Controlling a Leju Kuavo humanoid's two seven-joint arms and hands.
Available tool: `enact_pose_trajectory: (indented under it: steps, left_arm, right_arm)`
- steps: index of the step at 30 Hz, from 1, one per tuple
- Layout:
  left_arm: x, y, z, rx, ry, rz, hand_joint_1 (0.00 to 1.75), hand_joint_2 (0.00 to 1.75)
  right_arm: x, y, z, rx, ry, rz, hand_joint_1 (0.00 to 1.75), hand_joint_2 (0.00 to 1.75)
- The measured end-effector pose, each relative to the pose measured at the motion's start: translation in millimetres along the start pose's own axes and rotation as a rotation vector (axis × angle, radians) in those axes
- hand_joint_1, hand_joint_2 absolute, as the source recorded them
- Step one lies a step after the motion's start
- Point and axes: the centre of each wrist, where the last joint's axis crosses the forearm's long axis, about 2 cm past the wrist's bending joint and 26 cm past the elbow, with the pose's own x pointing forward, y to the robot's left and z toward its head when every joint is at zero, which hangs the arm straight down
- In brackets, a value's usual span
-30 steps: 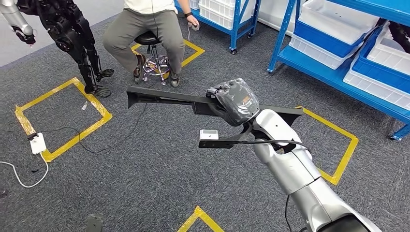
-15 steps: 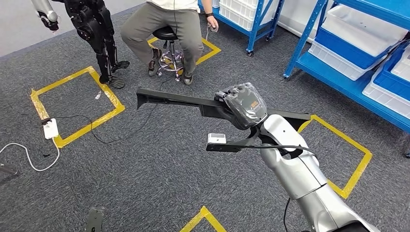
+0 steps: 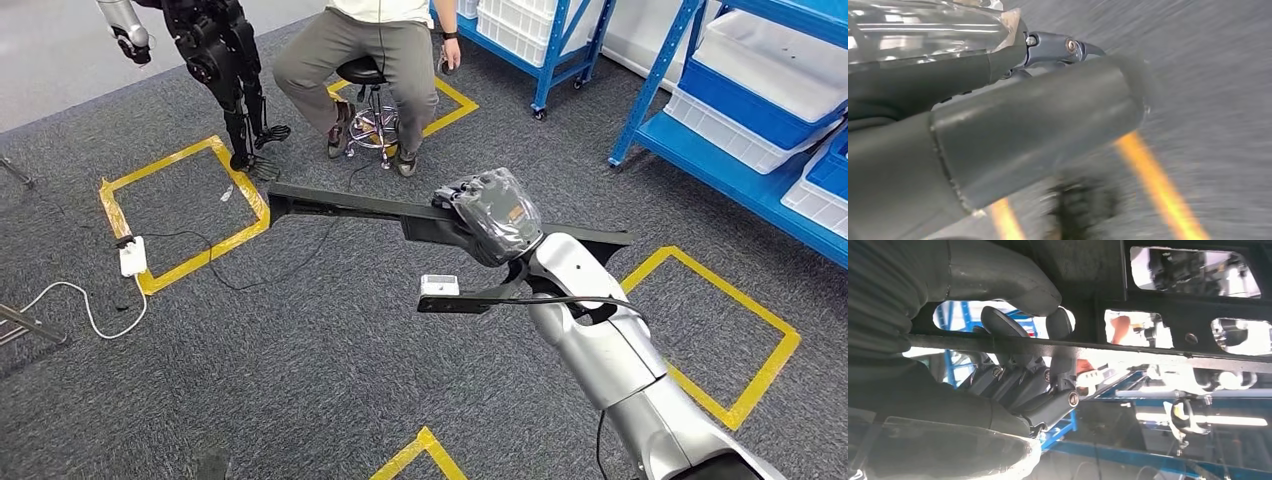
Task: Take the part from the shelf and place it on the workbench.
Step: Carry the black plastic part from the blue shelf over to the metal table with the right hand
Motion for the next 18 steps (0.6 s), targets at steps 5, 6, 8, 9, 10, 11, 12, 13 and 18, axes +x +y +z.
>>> enact_pose_trajectory:
  steps: [5,6,8,9,10,11,12,13,18]
  left_arm:
    - [-8,3,1,-0.020,0.142,-0.035,0.00,0.00]
    - [-9,3,1,-0.023,0.165,-0.040,0.00,0.00]
    - [-14,4,2,-0.028,0.208,-0.058,0.00,0.00]
    - [-16,4,2,-0.028,0.221,-0.068,0.00,0.00]
    - [-17,4,2,-0.028,0.229,-0.076,0.00,0.00]
    - [-18,4,2,-0.028,0.233,-0.083,0.00,0.00]
    - [-18,5,2,-0.028,0.236,-0.089,0.00,0.00]
    - [-19,5,2,-0.028,0.239,-0.093,0.00,0.00]
    - [-23,6,3,-0.030,0.250,-0.105,0.00,0.00]
  right_arm:
    - [4,-7,-12,-0.018,-0.023,-0.005,1.71,1.75]
    - [5,-7,-14,-0.017,-0.026,-0.007,1.71,1.75]
    - [6,-7,-16,-0.014,-0.032,-0.011,1.71,1.75]
    - [7,-7,-18,-0.014,-0.035,-0.012,1.71,1.75]
    - [7,-8,-18,-0.013,-0.038,-0.012,1.71,1.75]
    - [7,-8,-19,-0.012,-0.039,-0.012,1.71,1.75]
    - [7,-7,-18,-0.008,-0.040,-0.012,1.71,1.75]
    - [8,-5,-18,-0.002,-0.040,-0.013,1.71,1.75]
    - [8,-3,-18,0.008,-0.041,-0.016,1.71,1.75]
